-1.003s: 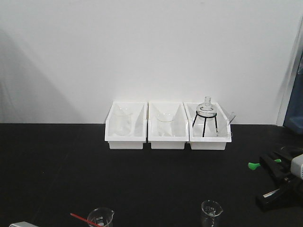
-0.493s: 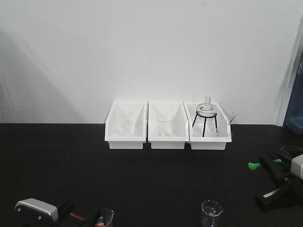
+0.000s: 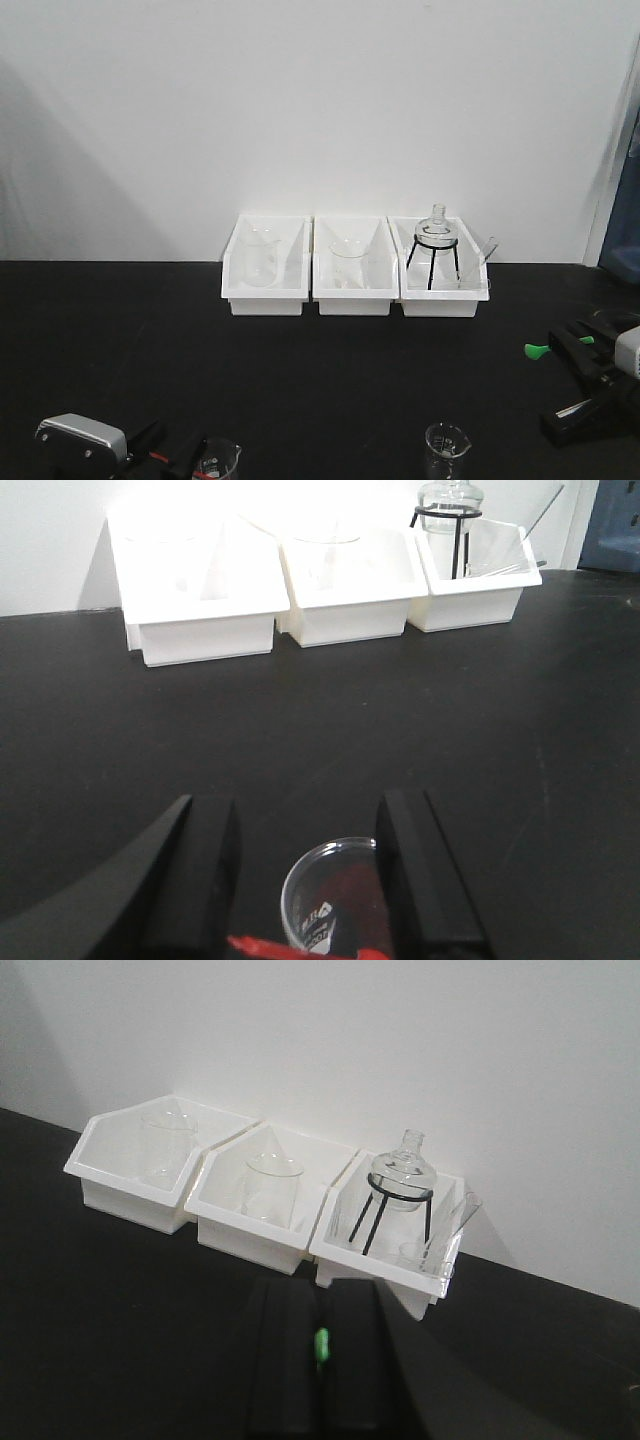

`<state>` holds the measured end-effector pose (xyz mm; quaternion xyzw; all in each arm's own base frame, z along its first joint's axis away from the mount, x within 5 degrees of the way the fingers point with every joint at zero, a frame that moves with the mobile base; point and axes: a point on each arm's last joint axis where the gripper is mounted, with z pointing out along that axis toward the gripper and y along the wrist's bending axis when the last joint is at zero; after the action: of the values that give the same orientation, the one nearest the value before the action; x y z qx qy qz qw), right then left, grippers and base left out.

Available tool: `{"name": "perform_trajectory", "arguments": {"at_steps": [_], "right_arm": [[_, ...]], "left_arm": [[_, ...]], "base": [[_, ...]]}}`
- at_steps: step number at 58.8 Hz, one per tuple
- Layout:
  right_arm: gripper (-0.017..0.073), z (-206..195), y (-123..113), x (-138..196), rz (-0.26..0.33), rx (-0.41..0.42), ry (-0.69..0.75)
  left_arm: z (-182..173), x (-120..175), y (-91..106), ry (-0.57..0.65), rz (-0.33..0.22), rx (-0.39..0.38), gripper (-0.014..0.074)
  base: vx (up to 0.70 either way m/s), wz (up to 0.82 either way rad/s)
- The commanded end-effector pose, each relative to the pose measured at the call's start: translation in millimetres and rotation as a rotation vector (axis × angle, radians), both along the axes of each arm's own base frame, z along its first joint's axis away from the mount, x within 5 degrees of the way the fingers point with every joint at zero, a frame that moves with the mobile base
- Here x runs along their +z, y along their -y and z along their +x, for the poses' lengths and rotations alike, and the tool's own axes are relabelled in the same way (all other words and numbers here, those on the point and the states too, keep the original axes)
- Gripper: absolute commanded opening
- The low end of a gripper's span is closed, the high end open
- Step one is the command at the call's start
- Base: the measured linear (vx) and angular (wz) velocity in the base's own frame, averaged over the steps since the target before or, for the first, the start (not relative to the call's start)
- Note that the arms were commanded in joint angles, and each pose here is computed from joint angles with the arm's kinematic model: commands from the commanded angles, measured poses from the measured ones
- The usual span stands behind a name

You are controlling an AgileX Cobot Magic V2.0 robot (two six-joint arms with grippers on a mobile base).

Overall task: Sort red and green spoons into left cabinet
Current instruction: 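Grasp the red spoon with the left gripper and lift it out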

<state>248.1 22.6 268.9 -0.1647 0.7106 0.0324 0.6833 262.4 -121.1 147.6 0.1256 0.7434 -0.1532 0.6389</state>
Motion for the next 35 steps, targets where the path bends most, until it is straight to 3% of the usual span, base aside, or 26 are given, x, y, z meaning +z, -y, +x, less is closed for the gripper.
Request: {"name": "perform_trajectory", "arguments": {"at_steps": [1,9,35], "right_arm": [[-0.0005,-0.6,0.2,20.9,0.03,0.01,0.117],[-0.0005,-0.6,0.2,20.9,0.03,0.01,0.117],[-0.0005,-0.6,0.2,20.9,0.03,0.01,0.117]], "left_arm": [[4.1,19.9,-0.1,0.108,-0.069,0.031,0.0421],[5.3,18.1,-3.4,0.085,-0.074,0.071,0.0421],[4.6,13.3,-2.4,0.021,-0.093,0.065,0.0421]], "base": [[0.0,0.0],[0.0,0.0],[0.0,0.0]]}}
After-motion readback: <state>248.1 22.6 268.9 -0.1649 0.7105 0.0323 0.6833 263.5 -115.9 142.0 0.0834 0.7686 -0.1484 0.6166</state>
